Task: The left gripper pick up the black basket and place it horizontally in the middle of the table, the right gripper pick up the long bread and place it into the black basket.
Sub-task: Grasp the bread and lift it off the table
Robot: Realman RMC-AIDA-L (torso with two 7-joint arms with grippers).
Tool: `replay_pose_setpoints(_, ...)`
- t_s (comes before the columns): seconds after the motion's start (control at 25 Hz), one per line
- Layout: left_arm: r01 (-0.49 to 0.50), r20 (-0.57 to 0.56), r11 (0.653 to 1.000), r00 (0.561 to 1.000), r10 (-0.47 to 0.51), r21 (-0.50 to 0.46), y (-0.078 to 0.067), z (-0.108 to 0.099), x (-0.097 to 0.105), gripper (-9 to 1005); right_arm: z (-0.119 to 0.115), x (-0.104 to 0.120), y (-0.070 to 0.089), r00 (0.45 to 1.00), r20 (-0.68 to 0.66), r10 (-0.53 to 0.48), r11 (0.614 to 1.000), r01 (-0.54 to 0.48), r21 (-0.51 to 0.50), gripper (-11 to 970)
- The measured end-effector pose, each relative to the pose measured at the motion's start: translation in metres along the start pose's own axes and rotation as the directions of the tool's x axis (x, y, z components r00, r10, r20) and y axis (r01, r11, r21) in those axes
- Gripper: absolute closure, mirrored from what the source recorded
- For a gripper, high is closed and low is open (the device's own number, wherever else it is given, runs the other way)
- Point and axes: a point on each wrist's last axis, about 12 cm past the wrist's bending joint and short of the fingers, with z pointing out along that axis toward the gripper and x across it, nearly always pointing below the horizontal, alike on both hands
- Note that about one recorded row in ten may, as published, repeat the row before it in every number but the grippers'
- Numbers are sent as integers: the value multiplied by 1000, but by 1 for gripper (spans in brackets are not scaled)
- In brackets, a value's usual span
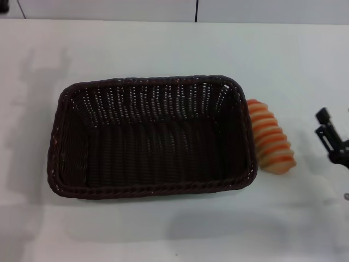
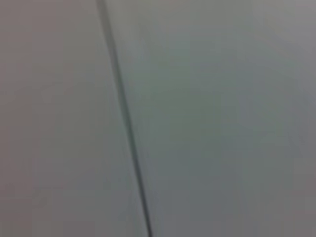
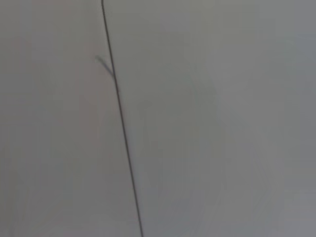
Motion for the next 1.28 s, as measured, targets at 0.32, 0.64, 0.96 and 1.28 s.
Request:
replay_pose_setpoints(0.32, 78, -120, 996, 989, -82, -36, 19, -14, 34, 207, 23, 12, 13, 993, -118, 6, 997, -14, -72, 208)
replay_pose_setpoints(0.64, 82, -142, 996, 986, -87, -40, 22, -15, 40, 208, 51, 25, 23, 967, -254, -19, 992, -13, -122, 208)
replay_pose_setpoints(0.96, 77, -155, 997, 985, -80, -24, 19, -10, 43, 209, 59, 31, 30, 949, -316, -18, 989, -30, -147, 208)
replay_pose_setpoints(1.28, 73, -157, 997, 985, -76, -23, 20, -10, 43, 211, 58, 34, 31, 939, -343, 6, 992, -49, -119, 261)
